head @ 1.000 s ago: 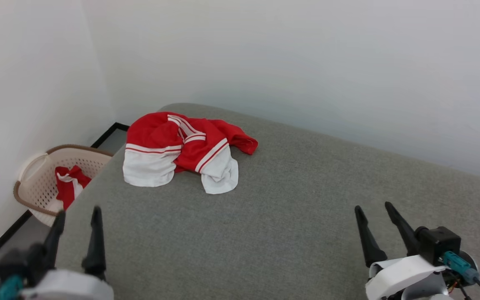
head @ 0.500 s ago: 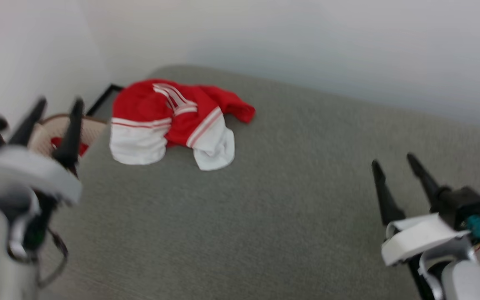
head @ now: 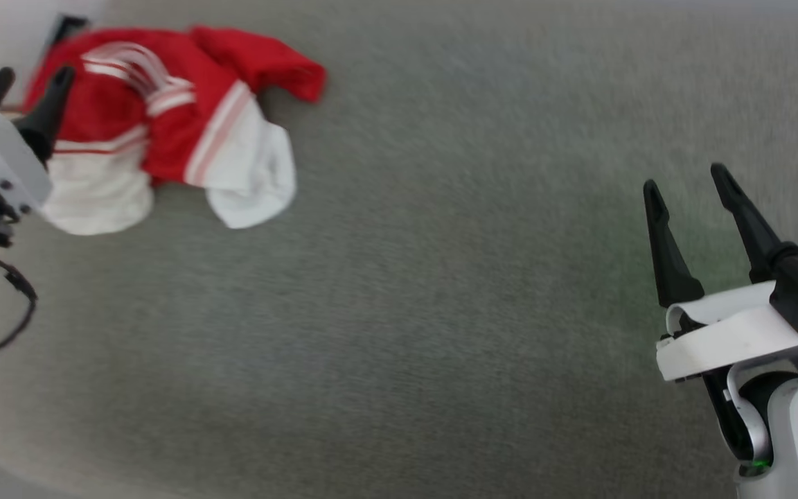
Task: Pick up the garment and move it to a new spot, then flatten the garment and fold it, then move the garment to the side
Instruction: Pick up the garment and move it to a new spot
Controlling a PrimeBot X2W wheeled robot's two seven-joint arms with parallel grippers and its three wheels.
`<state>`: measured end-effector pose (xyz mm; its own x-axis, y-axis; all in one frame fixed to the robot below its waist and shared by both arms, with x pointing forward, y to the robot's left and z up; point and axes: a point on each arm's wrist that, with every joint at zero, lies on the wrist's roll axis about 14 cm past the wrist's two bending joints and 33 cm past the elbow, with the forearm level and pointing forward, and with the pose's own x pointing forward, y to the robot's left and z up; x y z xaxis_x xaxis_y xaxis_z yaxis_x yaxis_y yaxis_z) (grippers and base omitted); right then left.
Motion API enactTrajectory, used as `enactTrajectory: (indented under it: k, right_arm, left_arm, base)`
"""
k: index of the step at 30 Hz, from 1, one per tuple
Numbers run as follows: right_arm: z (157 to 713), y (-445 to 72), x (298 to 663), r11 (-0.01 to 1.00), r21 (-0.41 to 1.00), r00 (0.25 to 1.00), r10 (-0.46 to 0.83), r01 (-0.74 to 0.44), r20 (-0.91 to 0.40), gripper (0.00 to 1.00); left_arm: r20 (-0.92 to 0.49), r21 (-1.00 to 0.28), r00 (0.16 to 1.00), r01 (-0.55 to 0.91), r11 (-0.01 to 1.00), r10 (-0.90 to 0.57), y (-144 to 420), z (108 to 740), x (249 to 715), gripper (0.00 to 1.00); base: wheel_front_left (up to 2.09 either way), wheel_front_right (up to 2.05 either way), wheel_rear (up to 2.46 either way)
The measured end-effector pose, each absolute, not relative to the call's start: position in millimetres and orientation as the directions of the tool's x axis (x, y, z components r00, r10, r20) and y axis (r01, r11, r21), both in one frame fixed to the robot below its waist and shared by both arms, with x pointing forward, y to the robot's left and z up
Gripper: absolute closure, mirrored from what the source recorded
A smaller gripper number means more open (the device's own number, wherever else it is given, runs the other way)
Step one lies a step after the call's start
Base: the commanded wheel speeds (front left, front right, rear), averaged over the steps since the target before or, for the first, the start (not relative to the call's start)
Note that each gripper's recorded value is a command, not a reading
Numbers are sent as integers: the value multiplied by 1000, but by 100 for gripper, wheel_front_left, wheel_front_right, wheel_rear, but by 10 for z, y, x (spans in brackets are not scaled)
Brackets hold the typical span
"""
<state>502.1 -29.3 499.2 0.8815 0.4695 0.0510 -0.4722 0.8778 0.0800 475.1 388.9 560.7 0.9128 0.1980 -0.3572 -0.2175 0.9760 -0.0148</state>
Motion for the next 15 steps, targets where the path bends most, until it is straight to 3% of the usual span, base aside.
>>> enactTrajectory:
  k: [8, 15]
  right_arm:
    - [4530, -576, 5123, 907, 98, 909, 414, -409, -39, 0]
    - [4285, -808, 5120, 929, 90, 924, 368, -360, -105, 0]
  left_arm:
    - [-664, 15, 725, -230, 973, 182, 3868, 4666, 5140, 0]
    - [-806, 8, 570, -258, 966, 159, 3714, 4003, 5312, 0]
  base:
    - [0, 0, 0]
    - [0, 0, 0]
